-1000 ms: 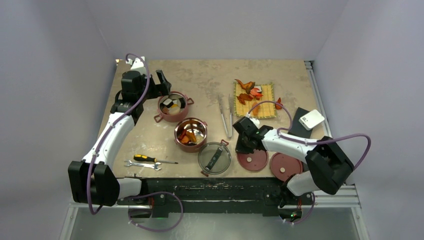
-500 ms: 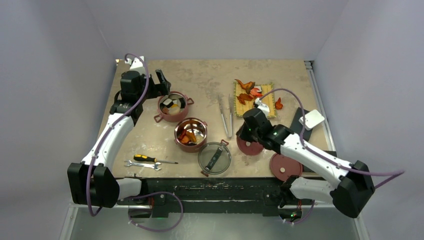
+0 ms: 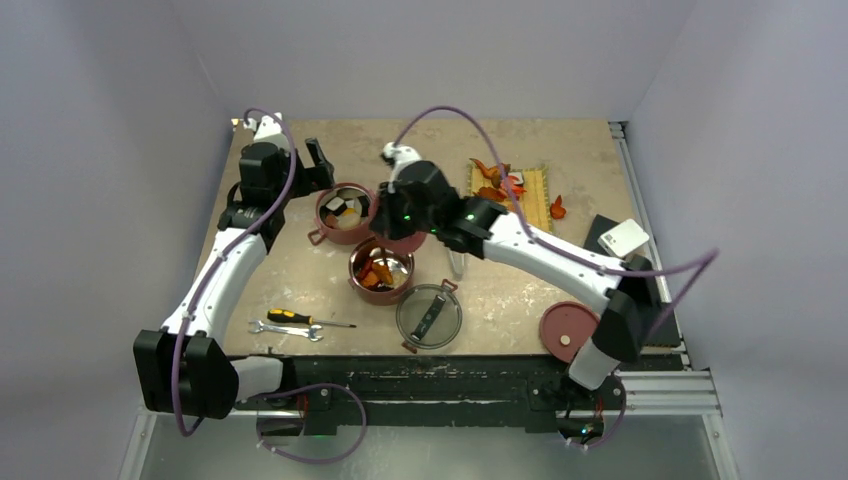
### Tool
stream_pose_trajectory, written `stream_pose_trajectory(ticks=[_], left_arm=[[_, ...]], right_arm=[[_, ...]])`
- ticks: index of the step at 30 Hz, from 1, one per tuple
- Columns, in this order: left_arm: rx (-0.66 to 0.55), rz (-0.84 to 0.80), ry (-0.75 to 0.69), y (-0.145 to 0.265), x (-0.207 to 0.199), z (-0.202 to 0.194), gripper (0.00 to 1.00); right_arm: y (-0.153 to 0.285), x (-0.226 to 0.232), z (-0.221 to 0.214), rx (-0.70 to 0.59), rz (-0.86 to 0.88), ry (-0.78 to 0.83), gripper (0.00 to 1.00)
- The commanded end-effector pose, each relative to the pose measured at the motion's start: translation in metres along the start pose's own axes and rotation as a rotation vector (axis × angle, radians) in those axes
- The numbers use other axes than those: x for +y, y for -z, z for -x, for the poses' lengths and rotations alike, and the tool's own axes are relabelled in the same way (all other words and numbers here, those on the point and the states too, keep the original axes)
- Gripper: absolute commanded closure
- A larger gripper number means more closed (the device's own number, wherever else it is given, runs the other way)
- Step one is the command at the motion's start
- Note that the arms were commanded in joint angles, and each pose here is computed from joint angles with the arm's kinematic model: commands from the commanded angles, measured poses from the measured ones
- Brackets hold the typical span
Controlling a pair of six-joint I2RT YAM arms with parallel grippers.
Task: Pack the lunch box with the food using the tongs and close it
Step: Close the box lid on the packing box.
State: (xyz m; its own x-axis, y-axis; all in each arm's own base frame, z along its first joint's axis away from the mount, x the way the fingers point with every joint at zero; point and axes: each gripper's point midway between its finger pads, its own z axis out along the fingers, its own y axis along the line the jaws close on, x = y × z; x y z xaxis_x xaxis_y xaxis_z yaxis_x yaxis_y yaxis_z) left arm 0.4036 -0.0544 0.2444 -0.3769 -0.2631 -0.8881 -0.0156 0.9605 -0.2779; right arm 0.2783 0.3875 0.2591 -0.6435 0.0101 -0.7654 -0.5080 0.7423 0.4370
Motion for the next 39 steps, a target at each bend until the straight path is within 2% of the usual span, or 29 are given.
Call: stream_pose_trajectory(ticks=[1,7,16,32,39], left_arm=[[-0.109,0.064,0.000,0.015,0.010,0.038,0.00],[-0.118,0.066,0.002,0.016,0.012,0.041,0.01],[-0.117,0.049,-0.002,0.017,0.009,0.041,0.00],[-0.104,0.012,0.002,0.014,0.003,0.038,0.01],[-0.096,0.001,0.003,0.013,0.001,0.037,0.01]], right_arm=[[-0.033,0.033,-0.025,0.098,0.036,0.132,1.00],[-0.074,0.026,-0.065,0.241,-0.076,0.183,1.00],[-0.079,0.021,-0.108,0.368,-0.125,0.177,1.00],[-0.078,0.045,-0.122,0.403,0.014,0.143,1.00],[-0.083,0.039,-0.134,0.434,-0.003,0.145,1.00]])
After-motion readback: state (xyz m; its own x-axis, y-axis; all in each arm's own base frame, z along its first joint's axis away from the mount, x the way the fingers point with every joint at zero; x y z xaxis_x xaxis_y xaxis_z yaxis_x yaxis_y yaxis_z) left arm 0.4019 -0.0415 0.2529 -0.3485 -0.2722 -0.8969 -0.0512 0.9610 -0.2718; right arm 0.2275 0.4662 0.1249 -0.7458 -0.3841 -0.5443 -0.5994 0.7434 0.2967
